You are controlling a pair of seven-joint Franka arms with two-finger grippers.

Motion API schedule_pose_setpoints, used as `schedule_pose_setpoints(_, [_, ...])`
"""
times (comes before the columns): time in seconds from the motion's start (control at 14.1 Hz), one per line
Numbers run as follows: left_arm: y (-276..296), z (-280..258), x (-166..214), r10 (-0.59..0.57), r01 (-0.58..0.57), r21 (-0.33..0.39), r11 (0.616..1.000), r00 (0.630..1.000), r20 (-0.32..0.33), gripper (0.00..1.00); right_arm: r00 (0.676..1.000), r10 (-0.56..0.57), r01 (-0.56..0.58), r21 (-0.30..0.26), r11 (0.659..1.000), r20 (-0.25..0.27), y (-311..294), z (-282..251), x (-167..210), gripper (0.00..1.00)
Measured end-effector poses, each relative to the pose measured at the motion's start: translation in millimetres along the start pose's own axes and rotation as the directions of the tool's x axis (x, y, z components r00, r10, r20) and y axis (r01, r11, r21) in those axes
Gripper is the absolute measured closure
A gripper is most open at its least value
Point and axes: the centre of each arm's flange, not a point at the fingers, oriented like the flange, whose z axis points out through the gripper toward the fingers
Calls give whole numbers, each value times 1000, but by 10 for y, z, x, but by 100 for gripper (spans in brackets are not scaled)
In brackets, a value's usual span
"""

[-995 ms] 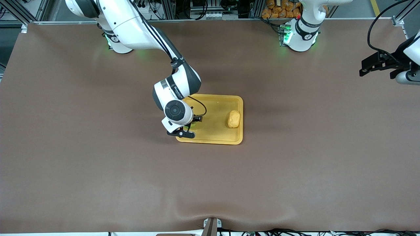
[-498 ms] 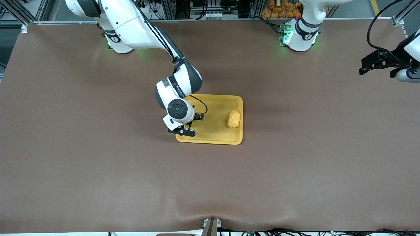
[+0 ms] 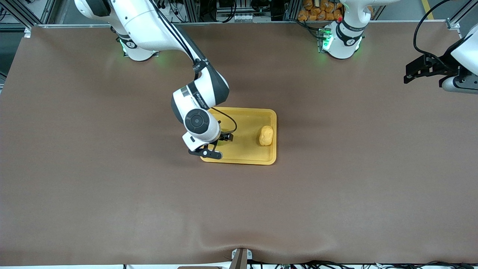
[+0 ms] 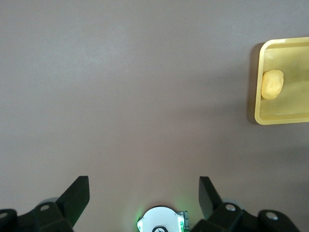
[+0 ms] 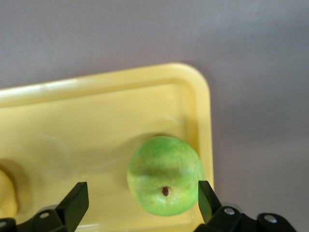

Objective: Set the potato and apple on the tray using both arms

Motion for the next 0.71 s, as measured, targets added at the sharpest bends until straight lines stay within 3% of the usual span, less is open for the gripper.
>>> schedule_pose_setpoints(0.43, [-10, 0, -1, 40, -40, 7, 999, 999, 1, 0, 996, 77, -77, 11, 997, 38, 494, -883, 454, 0])
schedule_pose_setpoints(0.71, [-14, 21, 13, 25, -25, 6, 1000, 1000, 5, 0, 994, 112, -112, 47, 993, 1, 769, -1387, 678, 0])
